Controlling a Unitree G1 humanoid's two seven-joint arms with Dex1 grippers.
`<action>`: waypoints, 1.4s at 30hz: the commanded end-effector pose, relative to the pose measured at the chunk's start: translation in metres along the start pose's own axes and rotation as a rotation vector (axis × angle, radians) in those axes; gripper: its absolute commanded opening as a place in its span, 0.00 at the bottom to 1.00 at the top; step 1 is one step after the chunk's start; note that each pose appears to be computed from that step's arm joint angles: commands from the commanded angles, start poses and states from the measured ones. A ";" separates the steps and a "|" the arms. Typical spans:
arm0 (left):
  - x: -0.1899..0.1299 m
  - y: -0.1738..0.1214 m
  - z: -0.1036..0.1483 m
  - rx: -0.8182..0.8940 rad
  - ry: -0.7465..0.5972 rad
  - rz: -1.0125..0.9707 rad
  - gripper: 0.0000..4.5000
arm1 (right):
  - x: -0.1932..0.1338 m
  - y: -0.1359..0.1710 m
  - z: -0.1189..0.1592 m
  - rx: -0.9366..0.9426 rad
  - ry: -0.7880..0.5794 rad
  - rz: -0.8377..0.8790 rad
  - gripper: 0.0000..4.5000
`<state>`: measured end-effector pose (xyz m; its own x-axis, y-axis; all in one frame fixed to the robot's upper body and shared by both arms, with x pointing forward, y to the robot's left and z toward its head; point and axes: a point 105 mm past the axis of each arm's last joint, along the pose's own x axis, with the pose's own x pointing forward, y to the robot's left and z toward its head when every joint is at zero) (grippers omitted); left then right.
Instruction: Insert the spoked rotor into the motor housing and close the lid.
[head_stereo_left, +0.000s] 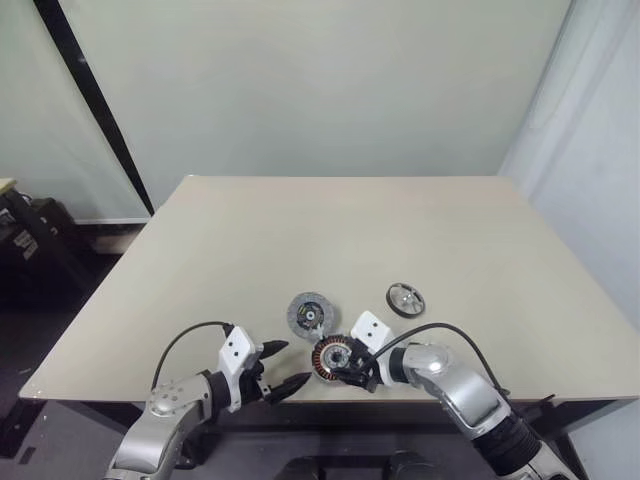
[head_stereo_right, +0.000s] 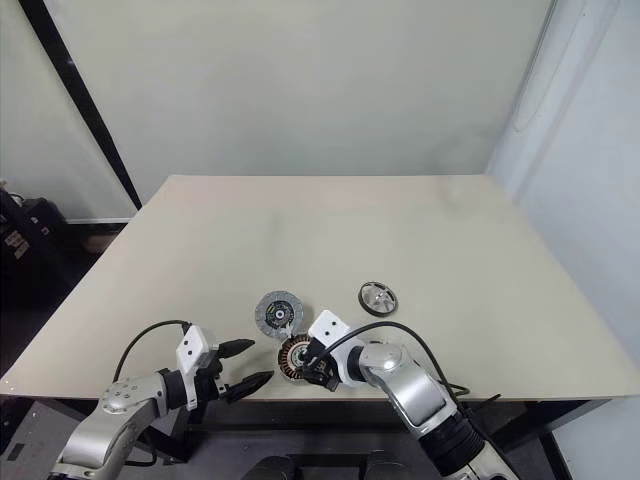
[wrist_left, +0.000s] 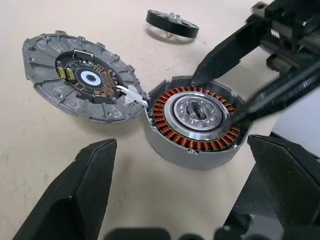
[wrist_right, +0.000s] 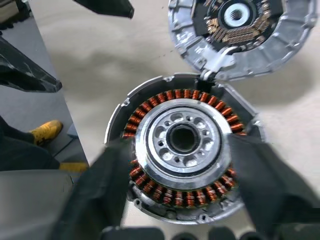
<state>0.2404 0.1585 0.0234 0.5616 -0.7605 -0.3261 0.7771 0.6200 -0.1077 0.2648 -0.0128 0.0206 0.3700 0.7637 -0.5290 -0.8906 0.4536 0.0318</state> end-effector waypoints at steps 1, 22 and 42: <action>-0.003 0.006 0.011 0.034 -0.031 0.022 1.00 | -0.005 -0.004 0.020 -0.023 -0.050 -0.025 0.41; -0.015 0.013 0.007 0.017 -0.018 0.075 1.00 | 0.015 -0.003 0.015 -0.045 0.004 -0.046 0.00; -0.011 0.005 0.008 0.015 -0.026 0.053 1.00 | 0.020 -0.009 0.023 -0.106 -0.025 -0.096 0.00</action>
<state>0.2370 0.1716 0.0222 0.6042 -0.7210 -0.3393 0.7364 0.6679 -0.1081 0.2808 0.0052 0.0145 0.4341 0.7125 -0.5512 -0.8753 0.4783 -0.0711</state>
